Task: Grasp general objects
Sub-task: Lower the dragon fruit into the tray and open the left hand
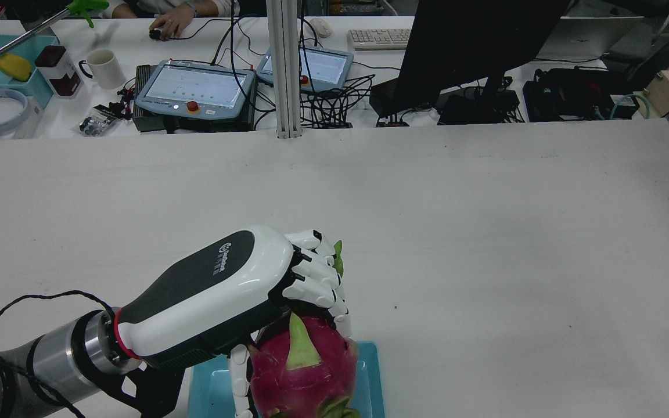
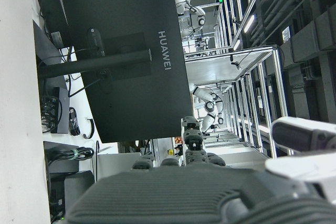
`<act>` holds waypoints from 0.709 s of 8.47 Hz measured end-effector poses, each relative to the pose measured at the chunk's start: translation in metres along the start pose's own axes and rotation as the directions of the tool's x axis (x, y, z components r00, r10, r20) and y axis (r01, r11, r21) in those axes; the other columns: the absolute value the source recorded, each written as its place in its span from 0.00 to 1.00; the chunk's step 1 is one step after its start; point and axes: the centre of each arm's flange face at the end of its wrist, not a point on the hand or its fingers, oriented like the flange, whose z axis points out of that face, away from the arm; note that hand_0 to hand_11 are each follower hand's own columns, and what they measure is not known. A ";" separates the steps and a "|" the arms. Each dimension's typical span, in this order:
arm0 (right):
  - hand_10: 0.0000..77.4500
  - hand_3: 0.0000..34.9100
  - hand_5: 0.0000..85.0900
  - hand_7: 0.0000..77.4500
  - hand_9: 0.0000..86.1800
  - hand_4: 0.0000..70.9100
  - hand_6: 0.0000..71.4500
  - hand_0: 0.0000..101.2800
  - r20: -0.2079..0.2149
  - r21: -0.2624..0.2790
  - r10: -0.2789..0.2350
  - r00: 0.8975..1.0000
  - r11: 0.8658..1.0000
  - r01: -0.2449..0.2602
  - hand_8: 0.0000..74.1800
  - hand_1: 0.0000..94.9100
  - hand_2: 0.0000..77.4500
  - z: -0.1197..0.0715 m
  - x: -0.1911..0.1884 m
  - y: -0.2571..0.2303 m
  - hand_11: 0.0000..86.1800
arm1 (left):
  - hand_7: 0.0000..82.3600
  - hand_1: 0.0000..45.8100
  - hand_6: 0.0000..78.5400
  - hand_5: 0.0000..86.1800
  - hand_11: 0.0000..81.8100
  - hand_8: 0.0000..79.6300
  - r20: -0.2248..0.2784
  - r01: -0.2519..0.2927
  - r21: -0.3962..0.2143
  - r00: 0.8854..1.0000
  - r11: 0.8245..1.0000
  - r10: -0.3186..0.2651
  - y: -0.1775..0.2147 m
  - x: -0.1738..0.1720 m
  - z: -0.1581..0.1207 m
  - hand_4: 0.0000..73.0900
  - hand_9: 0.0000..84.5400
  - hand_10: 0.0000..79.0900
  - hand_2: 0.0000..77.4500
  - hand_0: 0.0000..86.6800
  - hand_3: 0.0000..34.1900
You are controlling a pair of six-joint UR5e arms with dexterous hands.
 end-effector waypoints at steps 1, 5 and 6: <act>0.00 0.00 0.01 0.00 0.01 0.00 0.00 0.00 0.000 0.000 0.000 1.000 1.000 0.000 0.00 0.02 0.89 0.000 0.000 0.000 0.01 | 0.50 0.00 0.88 0.33 0.87 0.86 -0.018 -0.013 -0.005 1.000 1.000 0.013 0.004 0.003 -0.008 0.75 0.55 0.23 0.06 0.84 0.00; 0.00 0.00 0.01 0.00 0.01 0.00 0.00 0.00 0.000 0.000 0.000 1.000 1.000 0.000 0.00 0.02 0.89 0.000 0.000 0.000 0.01 | 0.60 0.00 0.39 0.42 0.00 0.25 -0.051 -0.028 -0.008 0.998 1.000 0.028 0.005 0.006 -0.026 0.47 0.46 0.24 0.01 0.60 0.00; 0.00 0.00 0.01 0.00 0.01 0.00 0.00 0.00 0.000 0.000 0.000 1.000 1.000 0.000 0.00 0.02 0.89 0.000 0.000 0.000 0.01 | 0.60 0.00 0.39 0.42 0.00 0.25 -0.053 -0.029 -0.006 0.998 1.000 0.029 0.005 0.005 -0.029 0.47 0.46 0.24 0.01 0.60 0.00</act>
